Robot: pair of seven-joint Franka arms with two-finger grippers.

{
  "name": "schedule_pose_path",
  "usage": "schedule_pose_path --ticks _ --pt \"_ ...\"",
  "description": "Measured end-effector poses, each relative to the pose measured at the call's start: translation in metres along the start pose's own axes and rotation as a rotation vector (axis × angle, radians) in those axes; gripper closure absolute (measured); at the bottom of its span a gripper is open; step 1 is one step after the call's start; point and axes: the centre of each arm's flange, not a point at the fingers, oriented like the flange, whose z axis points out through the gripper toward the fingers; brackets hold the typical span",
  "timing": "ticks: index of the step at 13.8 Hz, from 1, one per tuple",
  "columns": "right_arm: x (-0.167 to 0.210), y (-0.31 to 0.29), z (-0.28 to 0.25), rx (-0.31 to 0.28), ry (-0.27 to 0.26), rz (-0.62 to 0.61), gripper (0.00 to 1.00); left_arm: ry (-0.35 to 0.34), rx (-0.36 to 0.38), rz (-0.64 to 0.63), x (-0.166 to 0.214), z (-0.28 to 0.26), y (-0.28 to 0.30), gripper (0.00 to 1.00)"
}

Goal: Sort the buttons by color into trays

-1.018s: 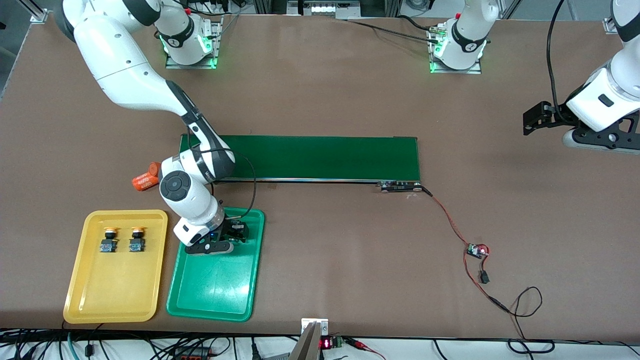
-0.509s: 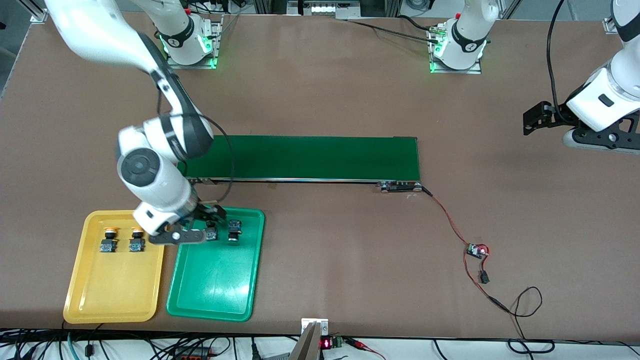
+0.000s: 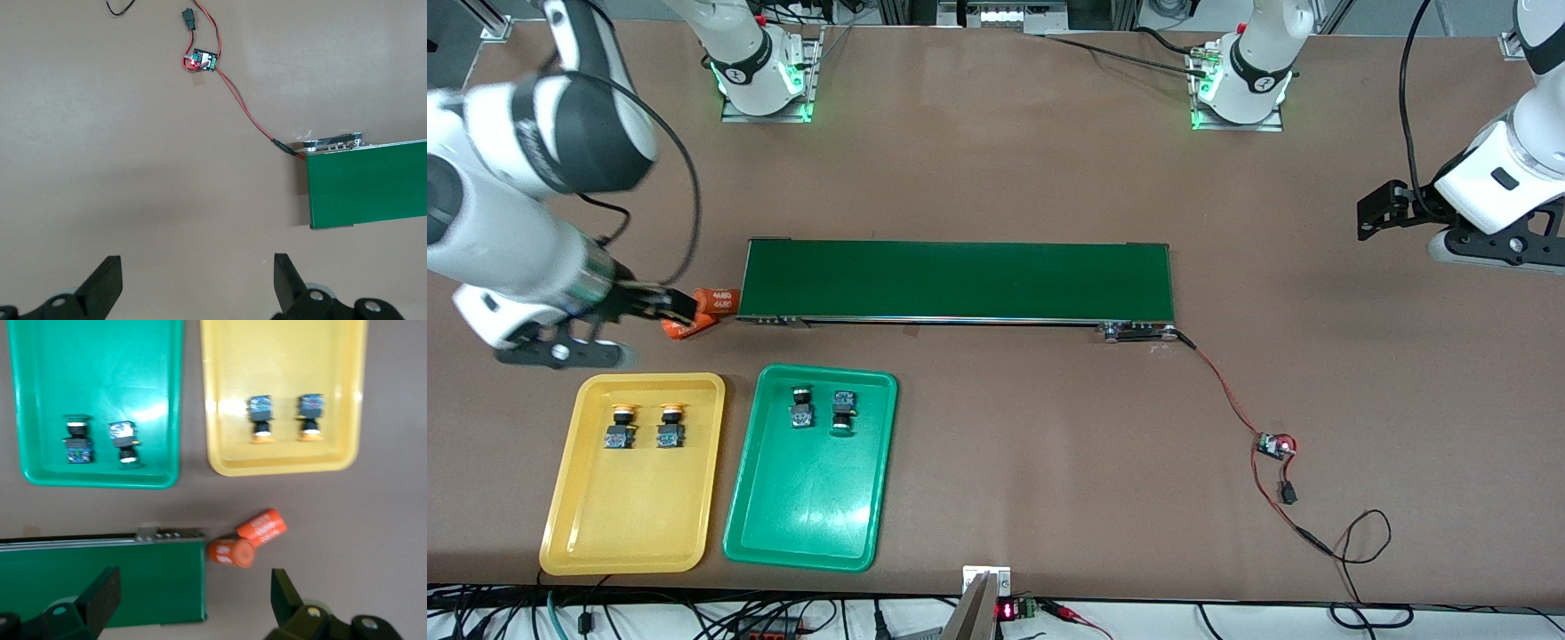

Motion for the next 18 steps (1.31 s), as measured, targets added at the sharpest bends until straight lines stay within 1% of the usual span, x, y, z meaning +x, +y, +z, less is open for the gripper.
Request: schedule_pose_path --ticks 3,4,6,7,10,18 --pt "-0.025 0.055 -0.023 0.017 0.009 0.011 0.00 0.000 0.000 0.000 0.000 0.000 0.000 0.00" --pt "-0.035 0.076 -0.029 0.020 0.004 0.015 0.00 0.000 0.000 0.000 0.000 0.000 0.000 0.00" --pt "-0.053 0.108 -0.042 0.037 -0.025 0.035 0.00 0.000 0.000 0.000 0.000 0.000 0.000 0.00" --pt "-0.058 0.118 -0.045 0.043 -0.033 0.022 0.00 0.000 0.000 0.000 0.000 0.000 0.000 0.00" --pt "-0.062 0.127 -0.044 0.055 -0.038 -0.044 0.00 0.000 0.000 0.000 0.000 0.000 0.000 0.00" --pt "-0.066 0.120 -0.036 0.057 -0.083 -0.064 0.00 0.000 0.000 -0.001 0.000 0.000 -0.001 0.00"
